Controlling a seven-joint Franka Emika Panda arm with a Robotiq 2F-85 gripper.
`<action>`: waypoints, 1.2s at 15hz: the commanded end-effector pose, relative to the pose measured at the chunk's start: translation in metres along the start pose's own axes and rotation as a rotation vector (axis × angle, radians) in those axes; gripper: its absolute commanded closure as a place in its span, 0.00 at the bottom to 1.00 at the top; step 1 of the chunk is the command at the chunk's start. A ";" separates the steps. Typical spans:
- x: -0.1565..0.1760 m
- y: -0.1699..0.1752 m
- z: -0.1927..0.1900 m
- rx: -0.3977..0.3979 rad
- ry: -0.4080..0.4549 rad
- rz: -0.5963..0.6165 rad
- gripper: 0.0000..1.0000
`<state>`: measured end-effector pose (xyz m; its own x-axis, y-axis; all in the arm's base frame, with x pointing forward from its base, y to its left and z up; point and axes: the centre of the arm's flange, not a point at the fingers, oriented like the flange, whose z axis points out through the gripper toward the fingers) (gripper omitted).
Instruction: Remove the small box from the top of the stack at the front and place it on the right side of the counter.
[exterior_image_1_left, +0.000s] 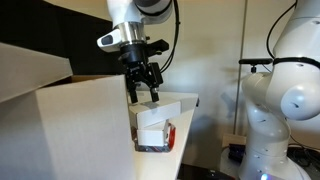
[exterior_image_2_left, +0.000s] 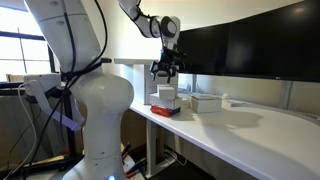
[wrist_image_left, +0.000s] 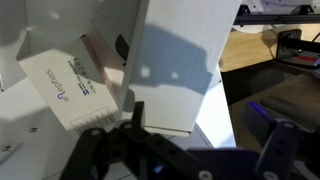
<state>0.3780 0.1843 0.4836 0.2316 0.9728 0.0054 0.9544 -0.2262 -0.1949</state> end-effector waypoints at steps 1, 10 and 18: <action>0.007 -0.010 0.011 -0.030 -0.025 -0.017 0.00; 0.021 0.018 0.024 -0.254 -0.068 0.102 0.00; 0.012 0.007 -0.001 -0.323 -0.052 0.177 0.00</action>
<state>0.3957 0.2022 0.4722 0.3606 0.9305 -0.0640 0.9317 -0.3562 0.0708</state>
